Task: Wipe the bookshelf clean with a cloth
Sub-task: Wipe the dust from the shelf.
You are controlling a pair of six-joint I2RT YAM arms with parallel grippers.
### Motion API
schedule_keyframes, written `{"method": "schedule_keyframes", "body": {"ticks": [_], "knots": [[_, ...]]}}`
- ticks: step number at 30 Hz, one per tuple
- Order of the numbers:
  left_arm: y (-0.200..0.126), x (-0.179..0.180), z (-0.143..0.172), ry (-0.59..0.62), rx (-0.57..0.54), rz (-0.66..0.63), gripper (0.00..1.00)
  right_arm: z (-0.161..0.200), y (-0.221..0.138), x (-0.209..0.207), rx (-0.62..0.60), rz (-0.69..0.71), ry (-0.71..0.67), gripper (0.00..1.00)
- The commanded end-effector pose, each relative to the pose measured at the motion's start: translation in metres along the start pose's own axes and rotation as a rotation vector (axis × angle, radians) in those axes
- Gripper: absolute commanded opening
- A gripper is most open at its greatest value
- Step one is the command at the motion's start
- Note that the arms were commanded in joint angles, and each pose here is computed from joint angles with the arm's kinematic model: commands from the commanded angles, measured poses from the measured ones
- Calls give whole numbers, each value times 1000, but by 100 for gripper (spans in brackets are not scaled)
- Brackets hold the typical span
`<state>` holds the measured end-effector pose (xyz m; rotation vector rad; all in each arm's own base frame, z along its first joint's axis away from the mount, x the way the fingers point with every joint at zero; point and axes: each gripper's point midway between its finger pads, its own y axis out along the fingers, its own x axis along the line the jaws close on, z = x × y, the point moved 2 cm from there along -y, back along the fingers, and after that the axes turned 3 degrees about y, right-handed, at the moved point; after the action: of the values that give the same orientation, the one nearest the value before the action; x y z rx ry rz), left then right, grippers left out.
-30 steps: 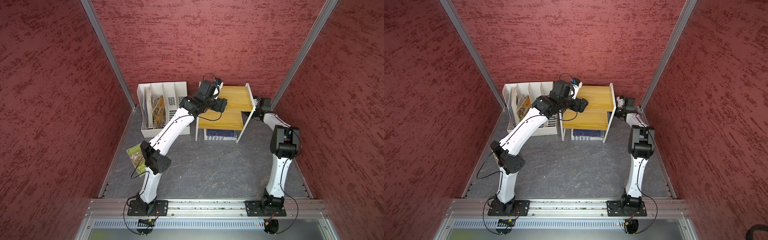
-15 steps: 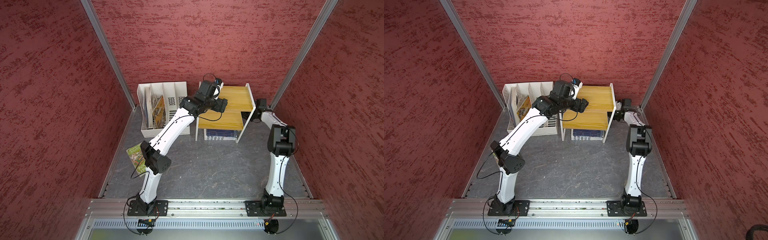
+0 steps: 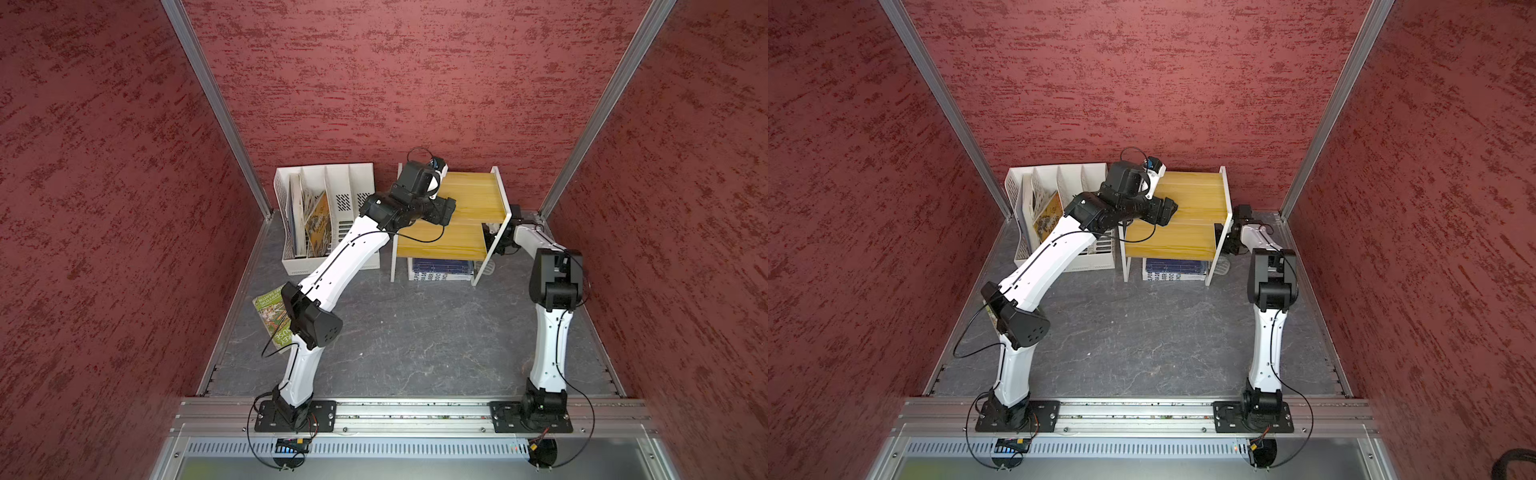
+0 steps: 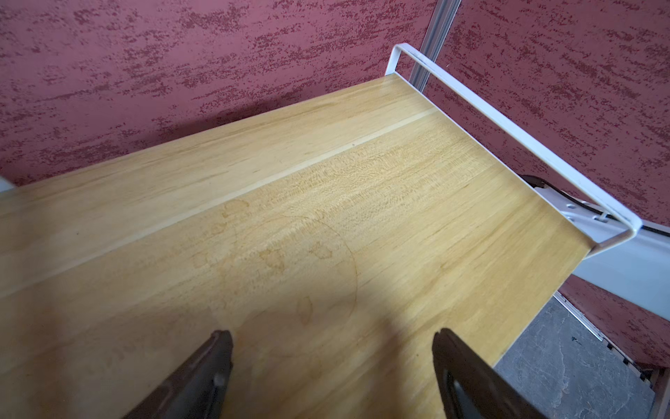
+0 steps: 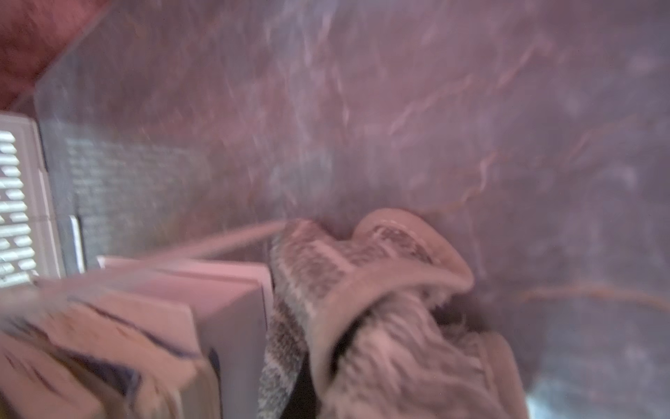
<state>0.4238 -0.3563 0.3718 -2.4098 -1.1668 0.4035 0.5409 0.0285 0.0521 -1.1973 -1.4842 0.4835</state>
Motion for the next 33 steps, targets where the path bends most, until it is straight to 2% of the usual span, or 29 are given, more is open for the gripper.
{"method": "schedule_keyframes", "body": {"ticks": [1,13,33], "knots": [[24,-5,53,-25,197,6,89,12,-14,2,16,34,-34,0],[25,-5,55,-19,207,8,89,47,-31,0,7,36,-27,0],[24,-8,58,-15,219,16,90,108,-52,-9,-3,44,97,0]]}}
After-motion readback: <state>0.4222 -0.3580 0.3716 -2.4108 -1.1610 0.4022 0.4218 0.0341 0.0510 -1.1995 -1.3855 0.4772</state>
